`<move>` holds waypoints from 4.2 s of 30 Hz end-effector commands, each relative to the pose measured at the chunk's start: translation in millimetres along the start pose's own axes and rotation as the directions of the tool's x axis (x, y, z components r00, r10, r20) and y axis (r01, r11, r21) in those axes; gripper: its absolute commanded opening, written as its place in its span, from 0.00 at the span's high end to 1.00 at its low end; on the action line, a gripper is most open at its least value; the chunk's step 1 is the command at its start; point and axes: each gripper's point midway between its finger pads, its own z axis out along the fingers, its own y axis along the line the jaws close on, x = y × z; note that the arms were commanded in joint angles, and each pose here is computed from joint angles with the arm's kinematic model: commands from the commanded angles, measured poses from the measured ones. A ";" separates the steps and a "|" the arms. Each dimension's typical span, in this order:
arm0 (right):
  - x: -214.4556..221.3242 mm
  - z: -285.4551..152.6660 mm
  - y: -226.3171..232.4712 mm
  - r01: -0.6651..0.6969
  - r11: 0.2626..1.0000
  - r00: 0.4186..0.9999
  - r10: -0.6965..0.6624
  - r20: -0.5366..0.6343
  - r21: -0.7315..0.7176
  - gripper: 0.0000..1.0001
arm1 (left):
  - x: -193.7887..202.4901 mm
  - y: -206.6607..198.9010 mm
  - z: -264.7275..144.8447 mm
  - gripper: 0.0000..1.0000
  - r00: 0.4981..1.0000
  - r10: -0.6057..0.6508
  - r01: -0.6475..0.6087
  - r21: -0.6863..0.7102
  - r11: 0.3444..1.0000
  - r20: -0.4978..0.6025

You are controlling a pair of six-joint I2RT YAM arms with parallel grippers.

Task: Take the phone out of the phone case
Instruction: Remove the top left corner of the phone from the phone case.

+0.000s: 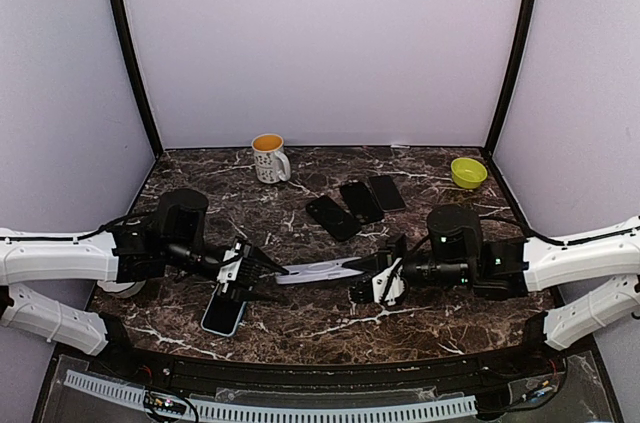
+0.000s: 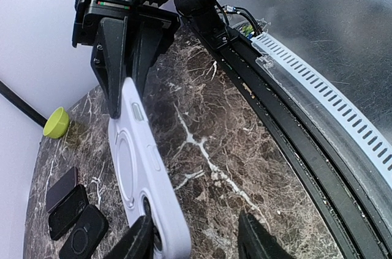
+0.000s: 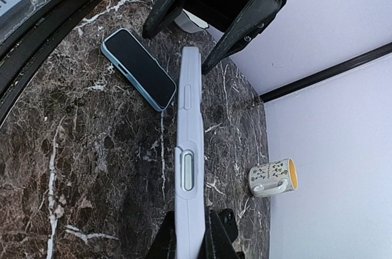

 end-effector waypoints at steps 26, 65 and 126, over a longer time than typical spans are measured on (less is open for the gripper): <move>-49.5 -8.9 -38.7 0.118 0.982 0.988 -0.131 0.086 0.147 1.00 | 5.6 -15.3 3.0 0.77 0.999 -0.029 0.030 0.071 0.997 -0.015; -53.5 -2.9 -29.4 0.260 0.954 0.962 -0.269 0.039 0.151 1.00 | -4.9 -34.6 5.4 0.80 0.979 -0.203 0.197 0.231 0.953 0.003; -80.0 10.1 74.2 0.377 0.919 0.915 -0.352 0.195 -0.111 1.00 | 4.3 -0.7 13.3 0.98 0.957 -0.279 0.288 0.127 0.949 -0.083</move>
